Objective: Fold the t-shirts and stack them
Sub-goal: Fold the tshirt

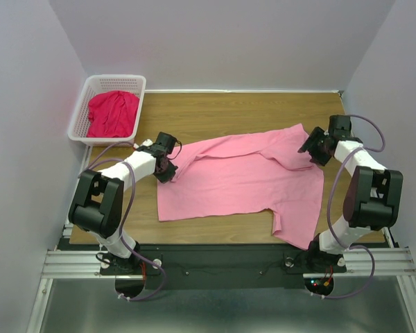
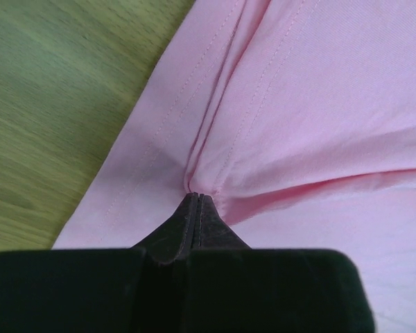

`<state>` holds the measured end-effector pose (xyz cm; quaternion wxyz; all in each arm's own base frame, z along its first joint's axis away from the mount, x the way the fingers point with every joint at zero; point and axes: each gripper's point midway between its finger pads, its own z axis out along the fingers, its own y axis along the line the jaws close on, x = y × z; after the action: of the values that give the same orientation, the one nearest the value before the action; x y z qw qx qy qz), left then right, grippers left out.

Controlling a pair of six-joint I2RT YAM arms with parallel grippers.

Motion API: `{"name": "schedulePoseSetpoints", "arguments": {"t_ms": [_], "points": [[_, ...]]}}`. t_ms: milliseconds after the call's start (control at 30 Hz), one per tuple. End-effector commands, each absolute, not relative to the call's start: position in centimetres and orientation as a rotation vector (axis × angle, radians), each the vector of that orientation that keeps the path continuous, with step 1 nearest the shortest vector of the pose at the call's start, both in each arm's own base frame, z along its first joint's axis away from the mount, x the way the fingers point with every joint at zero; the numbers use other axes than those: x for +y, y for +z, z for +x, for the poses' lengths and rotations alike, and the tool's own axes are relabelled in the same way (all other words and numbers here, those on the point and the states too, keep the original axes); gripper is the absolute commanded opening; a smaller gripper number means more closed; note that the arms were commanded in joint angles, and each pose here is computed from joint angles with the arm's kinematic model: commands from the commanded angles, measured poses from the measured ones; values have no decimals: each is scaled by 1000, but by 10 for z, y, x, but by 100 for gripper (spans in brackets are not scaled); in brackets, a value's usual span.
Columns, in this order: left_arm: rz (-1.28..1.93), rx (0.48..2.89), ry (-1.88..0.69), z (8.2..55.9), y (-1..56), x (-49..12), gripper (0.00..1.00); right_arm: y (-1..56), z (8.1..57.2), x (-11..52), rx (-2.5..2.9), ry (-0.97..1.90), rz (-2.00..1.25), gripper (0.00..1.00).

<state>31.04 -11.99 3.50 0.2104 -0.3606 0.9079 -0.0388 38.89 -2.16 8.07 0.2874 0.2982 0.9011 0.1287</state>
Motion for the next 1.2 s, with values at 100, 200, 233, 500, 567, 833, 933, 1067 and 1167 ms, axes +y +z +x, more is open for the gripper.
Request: {"name": "schedulePoseSetpoints", "arguments": {"t_ms": [100, 200, 233, 500, 567, 833, 933, 1067, 1167], "points": [[-935, 2485, -128, 319, 46, -121, 0, 86, 396, -52, 2359, 199, 837, 66], [-924, 2492, -146, 318, 45, -123, 0, 81, 394, -57, 2365, 171, 852, 66], [-921, 2497, -152, 318, 44, -124, 0, 79, 394, -58, 2369, 162, 856, 66], [-906, 2489, -160, 319, 46, -124, 0, 57, 390, -57, 2424, 162, 877, 61], [-906, 2488, -162, 318, 46, -124, 0, 54, 389, -59, 2429, 148, 885, 61], [-910, 2478, -169, 319, 49, -123, 0, 50, 381, -76, 2410, 34, 943, 59], [-910, 2475, -168, 319, 49, -123, 0, 53, 378, -84, 2392, -9, 953, 59], [-909, 2470, -176, 321, 50, -124, 0, 46, 378, -77, 2421, 42, 946, 58], [-906, 2474, -173, 321, 50, -124, 0, 43, 379, -73, 2434, 72, 941, 55]]}}
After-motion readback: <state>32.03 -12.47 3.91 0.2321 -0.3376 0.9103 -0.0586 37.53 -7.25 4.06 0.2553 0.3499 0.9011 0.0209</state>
